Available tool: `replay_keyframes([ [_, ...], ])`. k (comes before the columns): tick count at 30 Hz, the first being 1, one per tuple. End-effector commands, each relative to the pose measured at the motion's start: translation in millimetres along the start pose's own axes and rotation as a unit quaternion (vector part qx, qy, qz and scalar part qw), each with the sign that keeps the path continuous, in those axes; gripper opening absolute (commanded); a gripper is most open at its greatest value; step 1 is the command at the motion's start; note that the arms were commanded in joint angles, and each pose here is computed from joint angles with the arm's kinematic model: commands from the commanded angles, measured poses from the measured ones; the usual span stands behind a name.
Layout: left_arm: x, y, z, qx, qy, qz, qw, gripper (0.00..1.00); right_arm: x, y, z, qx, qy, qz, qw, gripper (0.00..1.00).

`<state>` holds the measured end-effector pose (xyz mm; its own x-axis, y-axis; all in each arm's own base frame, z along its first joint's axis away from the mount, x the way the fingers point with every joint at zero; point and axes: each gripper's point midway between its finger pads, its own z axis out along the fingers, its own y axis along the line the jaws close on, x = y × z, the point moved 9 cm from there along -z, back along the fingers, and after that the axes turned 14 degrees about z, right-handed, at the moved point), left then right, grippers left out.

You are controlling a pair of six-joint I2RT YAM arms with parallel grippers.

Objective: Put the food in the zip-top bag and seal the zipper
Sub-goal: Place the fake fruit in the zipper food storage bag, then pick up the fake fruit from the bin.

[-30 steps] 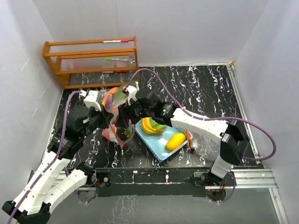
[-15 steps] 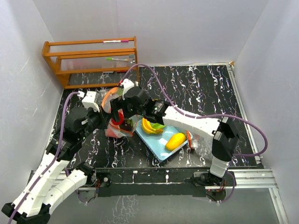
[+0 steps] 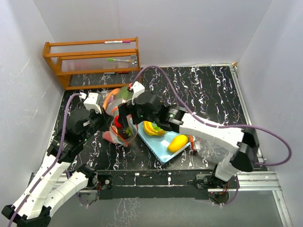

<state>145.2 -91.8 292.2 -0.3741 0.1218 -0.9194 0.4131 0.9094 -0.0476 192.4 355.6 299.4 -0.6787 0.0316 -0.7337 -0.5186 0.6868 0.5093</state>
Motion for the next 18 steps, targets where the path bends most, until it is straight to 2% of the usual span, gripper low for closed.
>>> replay_keyframes([
  [1,-8,1,2,-0.01,-0.017,0.001,1.0,0.0,-20,11,-55,-0.008,-0.063,0.024,0.998,0.98],
  [6,-11,0,2,-0.005,-0.025,-0.001,1.0,0.0,2,-30,-66,0.143,-0.079,0.086,0.983,0.98],
  [9,-12,-1,1,0.0,-0.029,-0.001,1.0,0.0,28,-63,-53,0.218,-0.056,0.129,0.966,0.98],
  [13,-15,0,-1,0.001,-0.03,0.003,1.0,0.0,48,-108,-31,0.269,-0.038,0.192,0.943,0.98],
  [18,-16,0,-5,0.001,-0.03,0.007,1.0,0.0,47,-128,-20,0.3,-0.102,0.236,0.919,0.97],
])
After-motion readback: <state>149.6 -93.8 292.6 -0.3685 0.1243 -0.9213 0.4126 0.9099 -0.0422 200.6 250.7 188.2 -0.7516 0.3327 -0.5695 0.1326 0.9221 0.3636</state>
